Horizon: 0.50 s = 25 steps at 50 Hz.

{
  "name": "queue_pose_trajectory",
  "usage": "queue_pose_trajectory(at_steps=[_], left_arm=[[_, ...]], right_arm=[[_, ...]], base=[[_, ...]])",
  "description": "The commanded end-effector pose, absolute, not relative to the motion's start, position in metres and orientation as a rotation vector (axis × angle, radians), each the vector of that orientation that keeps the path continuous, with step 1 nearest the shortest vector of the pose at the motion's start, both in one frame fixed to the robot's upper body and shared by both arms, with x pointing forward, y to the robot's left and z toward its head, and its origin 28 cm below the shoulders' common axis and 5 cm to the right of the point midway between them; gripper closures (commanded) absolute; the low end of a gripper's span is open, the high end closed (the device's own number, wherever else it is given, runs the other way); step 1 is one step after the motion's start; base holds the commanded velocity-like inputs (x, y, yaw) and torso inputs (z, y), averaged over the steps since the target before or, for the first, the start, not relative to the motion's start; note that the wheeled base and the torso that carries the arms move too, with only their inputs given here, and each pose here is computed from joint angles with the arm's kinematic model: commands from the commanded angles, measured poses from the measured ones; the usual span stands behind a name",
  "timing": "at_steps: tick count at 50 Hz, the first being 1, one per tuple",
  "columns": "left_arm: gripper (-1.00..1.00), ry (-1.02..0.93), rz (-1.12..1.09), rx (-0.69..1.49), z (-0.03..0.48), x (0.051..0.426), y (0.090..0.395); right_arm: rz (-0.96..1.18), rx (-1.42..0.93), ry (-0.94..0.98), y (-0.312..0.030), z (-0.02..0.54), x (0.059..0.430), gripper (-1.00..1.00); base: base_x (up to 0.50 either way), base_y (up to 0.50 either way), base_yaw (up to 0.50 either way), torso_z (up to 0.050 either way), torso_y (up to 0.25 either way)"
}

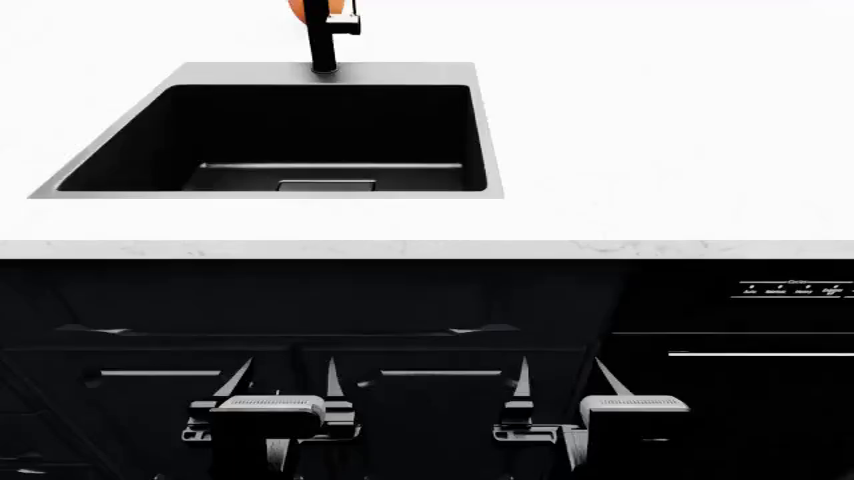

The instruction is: Pick up the bowl with donut and place it on the tray. Pick up the cupcake and place it on the tray.

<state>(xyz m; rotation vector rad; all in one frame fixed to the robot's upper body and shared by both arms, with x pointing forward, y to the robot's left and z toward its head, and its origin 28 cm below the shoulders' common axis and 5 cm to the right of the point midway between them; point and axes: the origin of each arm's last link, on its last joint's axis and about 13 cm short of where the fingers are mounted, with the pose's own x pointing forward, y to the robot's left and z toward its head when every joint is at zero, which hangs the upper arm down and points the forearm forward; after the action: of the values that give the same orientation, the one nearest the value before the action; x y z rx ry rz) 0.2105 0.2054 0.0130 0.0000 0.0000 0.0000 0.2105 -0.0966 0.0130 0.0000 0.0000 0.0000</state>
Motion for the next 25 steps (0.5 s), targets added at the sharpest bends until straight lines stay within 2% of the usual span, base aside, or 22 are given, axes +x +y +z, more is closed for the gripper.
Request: queue_pose_trajectory(at_steps=[1,22,25], left_arm=[[-1.0,-0.002,0.0,0.005,0.013,0.21,0.2053],[-1.0,-0.003,0.011,0.036,0.0127,0.21,0.2052],[-1.0,-0.004,0.011,0.037,0.0128,0.2098,0.2052]], right_arm=[[-0.004,0.002,-0.002,-0.0966,0.0133,0.2103,-1.0],[-0.014,0.013,-0.004,-0.0969,0.0131,0.2099,-1.0],[-0.015,0.015,-0.003,-0.097,0.0132,0.2099,-1.0]], base=[[0.0,0.0,0.0,0.0,0.0],[0.0,0.0,0.0,0.0,0.0],[0.0,-0.2,0.0,0.0,0.0]])
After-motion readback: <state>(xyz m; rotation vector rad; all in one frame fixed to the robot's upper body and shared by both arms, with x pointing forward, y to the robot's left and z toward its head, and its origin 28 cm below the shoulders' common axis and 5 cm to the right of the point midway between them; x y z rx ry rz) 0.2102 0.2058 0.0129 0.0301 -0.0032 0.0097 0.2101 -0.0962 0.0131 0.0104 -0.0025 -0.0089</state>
